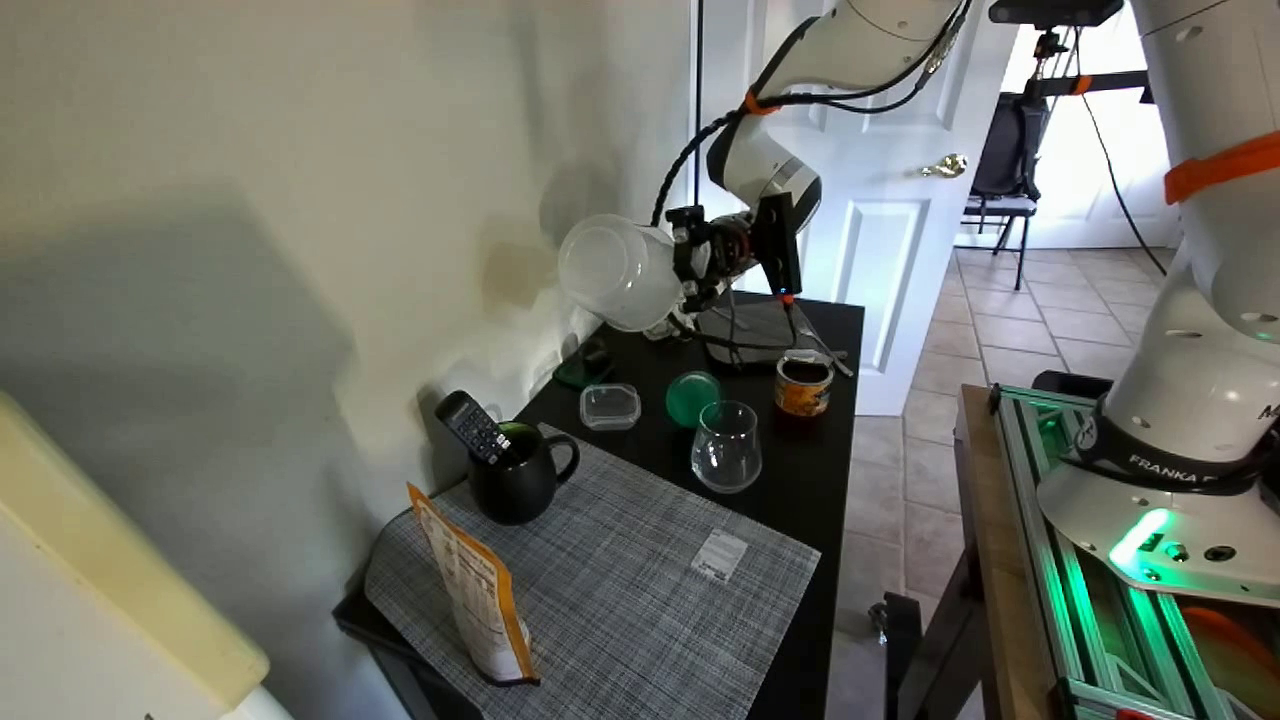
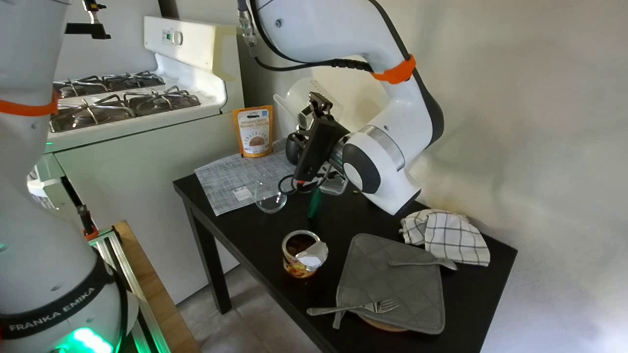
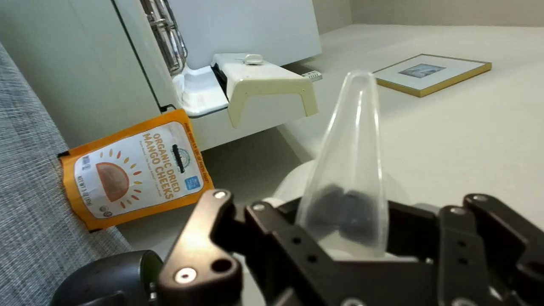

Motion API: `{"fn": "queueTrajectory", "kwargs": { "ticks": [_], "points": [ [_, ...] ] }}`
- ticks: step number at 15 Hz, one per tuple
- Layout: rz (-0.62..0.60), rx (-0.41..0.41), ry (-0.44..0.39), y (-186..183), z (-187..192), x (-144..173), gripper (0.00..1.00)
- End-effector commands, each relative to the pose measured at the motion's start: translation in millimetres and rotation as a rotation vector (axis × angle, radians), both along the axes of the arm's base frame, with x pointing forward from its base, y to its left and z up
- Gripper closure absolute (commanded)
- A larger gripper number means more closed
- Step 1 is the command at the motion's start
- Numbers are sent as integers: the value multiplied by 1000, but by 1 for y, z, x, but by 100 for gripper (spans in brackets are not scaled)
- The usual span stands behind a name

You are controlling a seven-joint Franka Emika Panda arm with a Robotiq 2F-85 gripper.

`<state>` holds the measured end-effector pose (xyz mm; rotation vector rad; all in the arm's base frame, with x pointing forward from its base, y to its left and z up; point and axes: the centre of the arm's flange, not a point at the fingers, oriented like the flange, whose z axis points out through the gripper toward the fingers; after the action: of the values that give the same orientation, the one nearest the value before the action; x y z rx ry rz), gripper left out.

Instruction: Pour the bowl and lid out of the clear jug and onto the table.

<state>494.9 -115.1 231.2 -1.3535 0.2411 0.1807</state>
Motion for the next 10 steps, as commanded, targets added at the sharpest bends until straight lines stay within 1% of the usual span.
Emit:
{"fn": "queueTrajectory", "kwargs": {
  "ticks": [1,3,6,8,10],
  "points": [
    [52,-185,6,-7,21,-6,100],
    [59,-284,17,-10,41,-12,100],
    [57,-438,22,-17,67,-13,100],
    [56,-546,34,-20,78,-13,100],
    [57,-654,63,-24,88,-17,100]
  ]
}}
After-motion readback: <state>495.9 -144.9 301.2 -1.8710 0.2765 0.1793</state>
